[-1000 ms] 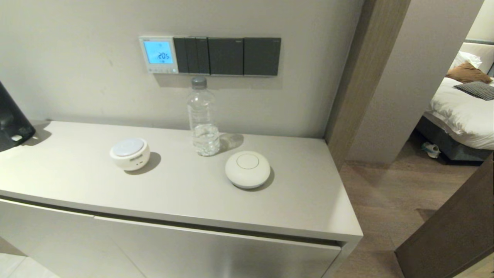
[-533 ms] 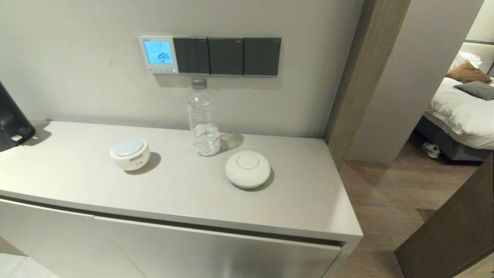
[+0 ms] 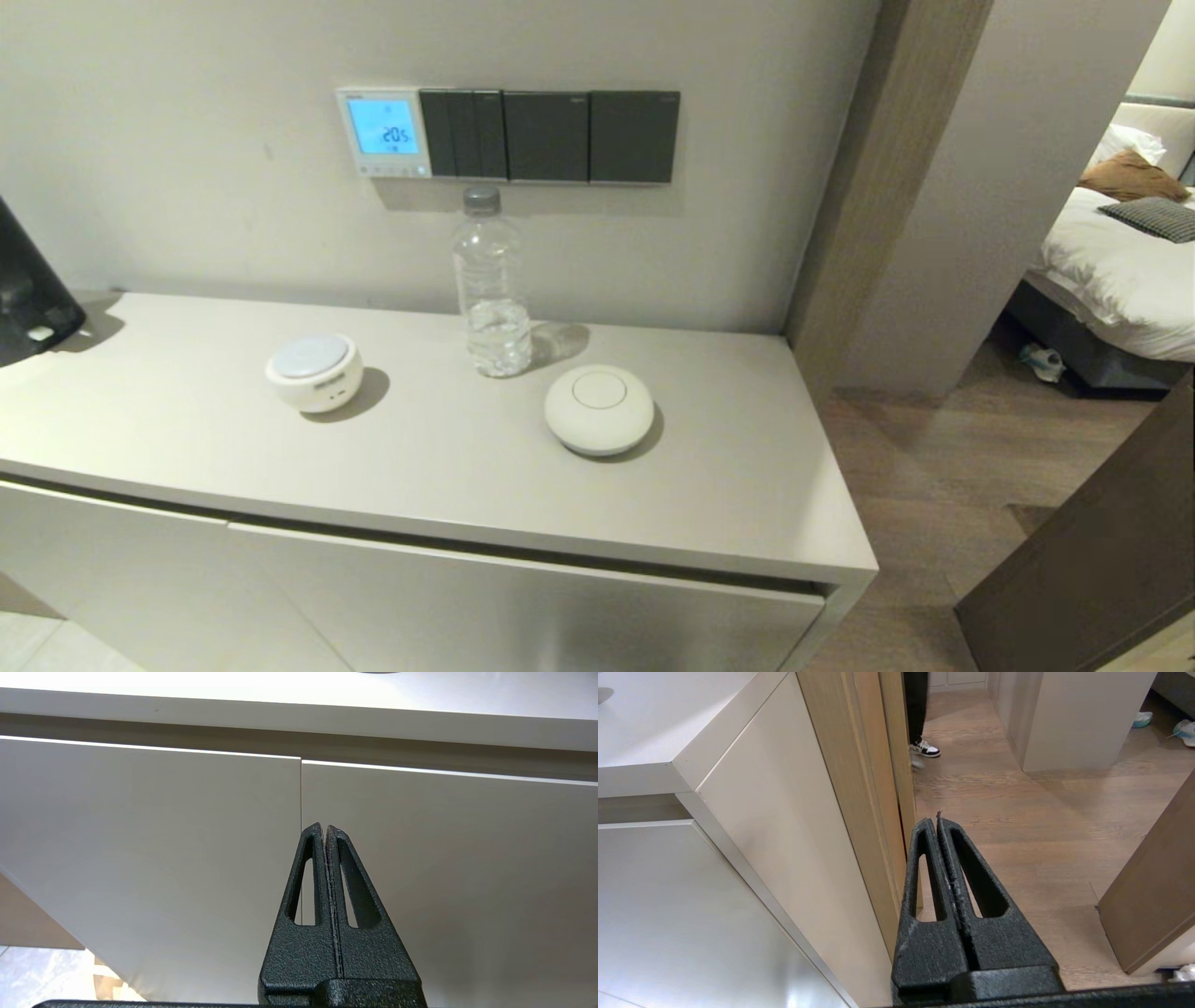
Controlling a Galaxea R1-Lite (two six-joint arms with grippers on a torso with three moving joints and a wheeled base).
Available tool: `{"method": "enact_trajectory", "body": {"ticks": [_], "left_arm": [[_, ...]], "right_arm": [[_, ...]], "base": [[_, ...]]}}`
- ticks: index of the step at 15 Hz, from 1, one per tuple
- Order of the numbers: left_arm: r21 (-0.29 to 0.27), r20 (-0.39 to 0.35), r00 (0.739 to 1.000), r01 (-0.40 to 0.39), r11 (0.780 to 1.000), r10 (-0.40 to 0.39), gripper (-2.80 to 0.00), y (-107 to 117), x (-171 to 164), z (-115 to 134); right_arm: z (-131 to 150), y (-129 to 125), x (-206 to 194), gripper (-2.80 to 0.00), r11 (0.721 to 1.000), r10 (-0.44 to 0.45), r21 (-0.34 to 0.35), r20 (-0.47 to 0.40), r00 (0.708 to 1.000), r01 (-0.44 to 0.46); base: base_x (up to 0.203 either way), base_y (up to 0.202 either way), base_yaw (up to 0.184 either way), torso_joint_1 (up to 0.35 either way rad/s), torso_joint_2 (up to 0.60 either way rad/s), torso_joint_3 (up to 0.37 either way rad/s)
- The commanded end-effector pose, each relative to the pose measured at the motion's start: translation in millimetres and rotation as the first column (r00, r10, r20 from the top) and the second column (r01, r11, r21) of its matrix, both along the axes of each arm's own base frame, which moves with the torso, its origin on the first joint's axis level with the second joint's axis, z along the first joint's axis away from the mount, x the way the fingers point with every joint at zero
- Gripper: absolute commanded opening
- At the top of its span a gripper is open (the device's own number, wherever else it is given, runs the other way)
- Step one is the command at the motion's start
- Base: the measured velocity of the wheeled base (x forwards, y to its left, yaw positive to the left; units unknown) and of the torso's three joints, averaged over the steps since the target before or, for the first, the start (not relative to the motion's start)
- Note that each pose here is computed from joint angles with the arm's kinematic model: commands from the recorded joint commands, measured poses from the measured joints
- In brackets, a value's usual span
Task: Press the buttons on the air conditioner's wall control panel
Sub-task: Turn off the central air conditioner
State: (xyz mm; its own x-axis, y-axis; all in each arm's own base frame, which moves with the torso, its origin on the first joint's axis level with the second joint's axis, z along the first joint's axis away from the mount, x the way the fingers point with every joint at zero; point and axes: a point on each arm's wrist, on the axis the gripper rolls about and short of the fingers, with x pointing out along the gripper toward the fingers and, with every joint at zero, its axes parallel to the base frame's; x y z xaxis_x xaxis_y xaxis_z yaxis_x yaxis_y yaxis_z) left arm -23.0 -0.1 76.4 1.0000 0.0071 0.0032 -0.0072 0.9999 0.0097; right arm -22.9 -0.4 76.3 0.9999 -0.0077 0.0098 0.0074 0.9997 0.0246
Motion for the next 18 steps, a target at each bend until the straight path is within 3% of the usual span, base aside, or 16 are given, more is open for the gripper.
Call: {"method": "enact_trajectory", "body": {"ticks": [1,18], "left_arm": [[0.001,-0.002,1.000,-0.001,1.000,0.001,-2.80,0.0,0.1,0.0],[0.004,-0.006,1.000,-0.007,1.000,0.007,-2.80,0.1,-0.3,-0.3]], "right_arm": [[-0.8,0.0,0.3,-2.80,1.000,0.000,0.000,-0.004,1.000,0.000],[-0.8,0.0,0.3,-2.80,1.000,0.000,0.000,-0.004,1.000,0.000]], "base": [[0.000,0.000,0.000,0.000,0.00,0.000],[0.000,0.000,0.000,0.000,0.00,0.000]]}}
